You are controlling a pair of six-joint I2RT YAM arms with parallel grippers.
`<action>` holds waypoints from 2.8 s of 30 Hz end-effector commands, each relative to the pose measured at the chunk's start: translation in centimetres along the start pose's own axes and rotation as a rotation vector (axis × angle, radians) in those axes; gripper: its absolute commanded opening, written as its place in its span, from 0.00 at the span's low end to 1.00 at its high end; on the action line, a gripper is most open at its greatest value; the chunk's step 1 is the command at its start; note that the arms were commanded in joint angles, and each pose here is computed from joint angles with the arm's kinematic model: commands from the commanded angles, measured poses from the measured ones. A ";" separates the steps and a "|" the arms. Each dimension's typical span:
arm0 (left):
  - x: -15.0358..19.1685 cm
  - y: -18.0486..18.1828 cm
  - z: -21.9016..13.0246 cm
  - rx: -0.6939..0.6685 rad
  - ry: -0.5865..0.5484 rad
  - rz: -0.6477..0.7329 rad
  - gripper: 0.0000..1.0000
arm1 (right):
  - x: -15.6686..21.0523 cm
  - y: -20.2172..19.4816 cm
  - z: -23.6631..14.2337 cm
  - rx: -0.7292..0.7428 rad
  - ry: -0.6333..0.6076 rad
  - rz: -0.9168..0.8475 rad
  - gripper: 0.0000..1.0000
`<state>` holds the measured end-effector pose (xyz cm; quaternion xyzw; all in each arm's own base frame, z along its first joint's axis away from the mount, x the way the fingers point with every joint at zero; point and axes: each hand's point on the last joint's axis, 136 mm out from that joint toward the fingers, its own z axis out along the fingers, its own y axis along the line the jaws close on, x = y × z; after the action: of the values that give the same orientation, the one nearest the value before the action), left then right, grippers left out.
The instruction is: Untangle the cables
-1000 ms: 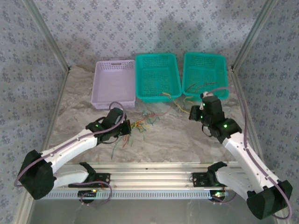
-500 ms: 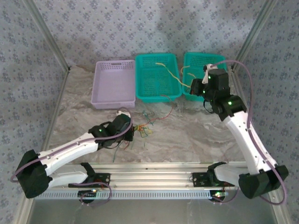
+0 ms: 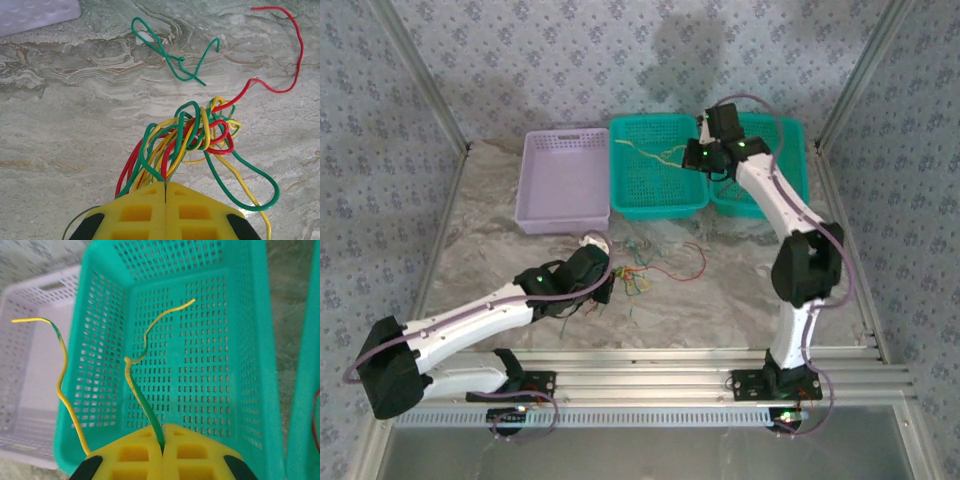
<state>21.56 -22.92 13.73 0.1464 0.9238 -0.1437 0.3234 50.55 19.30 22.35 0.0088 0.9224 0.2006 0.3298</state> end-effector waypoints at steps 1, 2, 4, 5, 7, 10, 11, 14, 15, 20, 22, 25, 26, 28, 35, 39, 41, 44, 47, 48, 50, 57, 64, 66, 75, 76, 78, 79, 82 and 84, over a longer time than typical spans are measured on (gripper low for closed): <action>-1.9 -1.9 -0.5 0.063 -0.055 0.013 0.00 | 1.5 -0.3 2.5 0.015 0.110 -0.003 0.00; -1.9 -2.0 -0.5 0.069 -0.055 0.013 0.00 | 1.2 -0.5 2.9 0.036 0.107 -0.015 0.00; -1.9 -2.3 -0.4 0.080 -0.054 0.019 0.00 | 1.3 -0.1 3.2 0.060 0.112 -0.061 0.06; -2.0 -2.4 -0.5 0.084 -0.057 0.020 0.00 | 1.6 0.4 2.9 0.071 0.114 -0.083 0.13; -2.3 -2.7 -0.6 0.098 -0.067 0.026 0.00 | 1.5 1.3 1.9 0.070 0.096 -0.134 0.22; -2.8 -3.1 -0.9 0.117 -0.083 0.033 0.00 | 0.8 2.5 -0.9 0.036 0.021 -0.162 0.35; -2.9 -3.3 -1.0 0.126 -0.086 0.036 0.00 | 0.6 2.8 -1.8 0.027 0.000 -0.164 0.38; -3.2 -4.2 -1.1 0.172 -0.086 0.040 0.00 | 0.8 4.0 -5.5 -0.038 -0.062 -0.180 0.50; -3.2 -4.6 -1.2 0.189 -0.087 0.040 0.00 | 1.3 4.2 -6.4 -0.054 -0.069 -0.182 0.51; -4.1 -5.6 -2.3 0.261 -0.118 0.025 0.00 | 7.6 6.7 -10.5 -0.305 -0.056 -0.203 0.57; -4.3 -6.1 -2.8 0.306 -0.132 0.023 0.00 | 10.5 7.0 -11.0 -0.381 -0.021 -0.200 0.58; -4.4 -6.3 -3.0 0.361 -0.128 0.004 0.00 | 15.3 7.6 -11.4 -0.493 0.030 -0.223 0.57; -4.5 -6.2 -2.9 0.370 -0.125 -0.013 0.00 | 16.3 7.8 -11.6 -0.503 0.033 -0.246 0.57; -4.7 -6.1 -2.9 0.397 -0.121 -0.039 0.00 | 18.7 7.6 -11.4 -0.501 0.063 -0.283 0.57; -5.4 -4.9 -3.1 0.392 -0.130 -0.075 0.00 | 23.5 5.7 -10.2 -0.430 0.129 -0.324 0.57; -5.4 -4.8 -2.9 0.391 -0.123 -0.077 0.00 | 25.1 5.2 -9.2 -0.360 0.136 -0.394 0.57; -5.4 -5.0 -2.9 0.400 -0.121 -0.075 0.00 | 25.3 4.8 -8.6 -0.328 0.138 -0.414 0.57; -5.3 -5.1 -2.9 0.405 -0.117 -0.074 0.00 | 25.4 4.5 -7.5 -0.309 0.143 -0.422 0.57; -5.3 -5.2 -3.2 0.413 -0.118 -0.070 0.00 | 25.6 3.9 -6.4 -0.273 0.155 -0.436 0.56; -5.4 -5.1 -3.3 0.412 -0.121 -0.068 0.00 | 25.6 3.6 -6.1 -0.254 0.154 -0.442 0.55; -5.3 -5.1 -3.6 0.414 -0.122 -0.064 0.00 | 25.1 2.8 -5.9 -0.210 0.128 -0.450 0.53; -4.6 -5.0 -4.0 0.420 -0.099 -0.050 0.00 | 23.6 2.8 -6.5 -0.211 0.056 -0.449 0.52; -4.5 -5.2 -4.1 0.433 -0.098 -0.046 0.00 | 23.0 3.4 -6.8 -0.279 0.001 -0.431 0.51; -4.7 -5.2 -4.3 0.434 -0.102 -0.046 0.00 | 23.6 3.7 -6.3 -0.308 0.041 -0.421 0.40; -4.6 -4.5 -3.8 0.398 -0.108 -0.058 0.00 | 21.3 2.8 -8.6 -0.227 -0.060 -0.388 0.00; -4.6 -4.5 -3.7 0.398 -0.107 -0.059 0.00 | 20.5 2.6 -9.4 -0.214 -0.097 -0.382 0.00; -4.6 -4.7 -3.6 0.406 -0.108 -0.062 0.00 | 19.4 2.2 -10.5 -0.210 -0.148 -0.367 0.00; -4.8 -4.8 -3.7 0.414 -0.113 -0.061 0.00 | 19.3 2.2 -10.9 -0.225 -0.155 -0.358 0.00; -4.9 -4.8 -3.8 0.410 -0.115 -0.061 0.00 | 19.6 2.7 -11.3 -0.269 -0.147 -0.350 0.00; -4.9 -4.7 -3.7 0.403 -0.112 -0.063 0.00 | 19.7 2.7 -11.2 -0.277 -0.148 -0.335 0.00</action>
<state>21.33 -26.93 20.43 0.1717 0.8598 -0.3457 0.3344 27.84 21.02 19.69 -0.1978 0.8435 0.2611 0.4257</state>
